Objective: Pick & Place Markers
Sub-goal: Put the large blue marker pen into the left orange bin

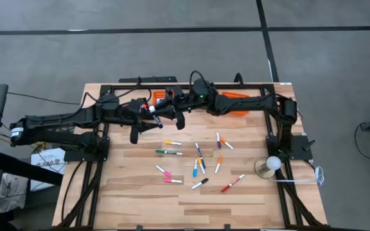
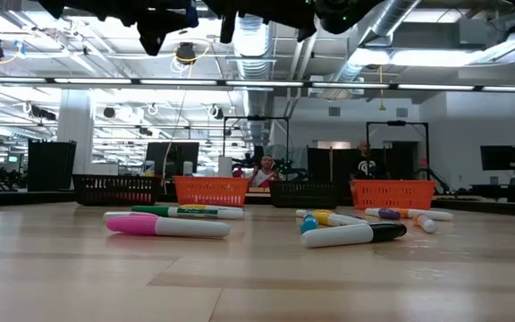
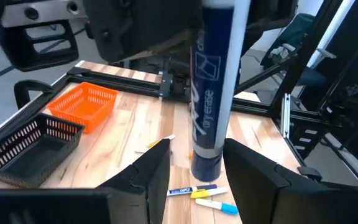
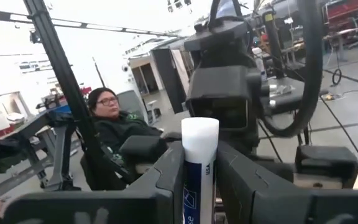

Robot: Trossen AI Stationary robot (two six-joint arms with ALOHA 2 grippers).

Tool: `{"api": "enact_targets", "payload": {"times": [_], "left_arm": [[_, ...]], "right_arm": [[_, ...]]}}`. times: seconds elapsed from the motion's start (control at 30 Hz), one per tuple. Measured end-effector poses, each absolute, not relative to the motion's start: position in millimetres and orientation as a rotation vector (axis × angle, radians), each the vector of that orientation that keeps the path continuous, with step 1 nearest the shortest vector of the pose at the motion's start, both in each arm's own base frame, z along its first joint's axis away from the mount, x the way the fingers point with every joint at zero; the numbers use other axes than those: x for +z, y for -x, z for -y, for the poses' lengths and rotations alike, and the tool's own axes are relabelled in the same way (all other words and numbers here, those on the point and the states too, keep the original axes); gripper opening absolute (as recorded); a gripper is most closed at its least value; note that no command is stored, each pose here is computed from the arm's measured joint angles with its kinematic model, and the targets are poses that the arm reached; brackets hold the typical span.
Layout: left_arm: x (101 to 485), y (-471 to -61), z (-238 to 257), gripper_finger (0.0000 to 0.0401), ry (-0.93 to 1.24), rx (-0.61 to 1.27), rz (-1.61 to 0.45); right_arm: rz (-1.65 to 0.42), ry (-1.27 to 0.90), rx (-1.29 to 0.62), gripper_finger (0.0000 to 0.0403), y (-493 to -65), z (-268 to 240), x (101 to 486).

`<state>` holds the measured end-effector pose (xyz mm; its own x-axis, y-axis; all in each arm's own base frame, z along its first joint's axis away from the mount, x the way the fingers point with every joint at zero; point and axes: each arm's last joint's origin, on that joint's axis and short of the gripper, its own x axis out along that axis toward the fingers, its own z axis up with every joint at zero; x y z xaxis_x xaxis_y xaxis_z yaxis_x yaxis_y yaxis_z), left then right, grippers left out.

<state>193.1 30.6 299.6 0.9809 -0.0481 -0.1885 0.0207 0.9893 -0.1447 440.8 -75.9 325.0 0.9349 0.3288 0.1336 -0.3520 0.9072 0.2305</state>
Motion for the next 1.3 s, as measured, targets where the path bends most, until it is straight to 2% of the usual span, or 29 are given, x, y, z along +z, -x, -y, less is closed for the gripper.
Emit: {"api": "enact_targets", "payload": {"times": [0.43, 0.53, 0.67, 0.9, 1.07, 1.3], "left_arm": [[303, -204, -33, 0.0143, 0.144, -0.036, -0.115], [301, -207, -34, 0.012, 0.157, -0.027, -0.125], [298, -210, -34, 0.0064, 0.157, -0.023, -0.138], [299, -210, -34, 0.0062, 0.139, -0.024, -0.127], [298, -210, -35, 0.0062, 0.128, -0.012, -0.134], [298, -209, -42, 0.0062, 0.107, 0.029, -0.129]], "right_arm": [[0.068, -0.241, 0.332, 0.0066, -441, 77, 322], [0.067, -0.241, 0.332, 0.0066, -441, 77, 321], [0.064, -0.239, 0.336, 0.0066, -441, 77, 321], [0.064, -0.225, 0.34, 0.0068, -441, 77, 321], [0.04, -0.211, 0.407, 0.0087, -439, 82, 320], [-0.016, -0.288, 0.54, 0.014, -431, 104, 318]]}}
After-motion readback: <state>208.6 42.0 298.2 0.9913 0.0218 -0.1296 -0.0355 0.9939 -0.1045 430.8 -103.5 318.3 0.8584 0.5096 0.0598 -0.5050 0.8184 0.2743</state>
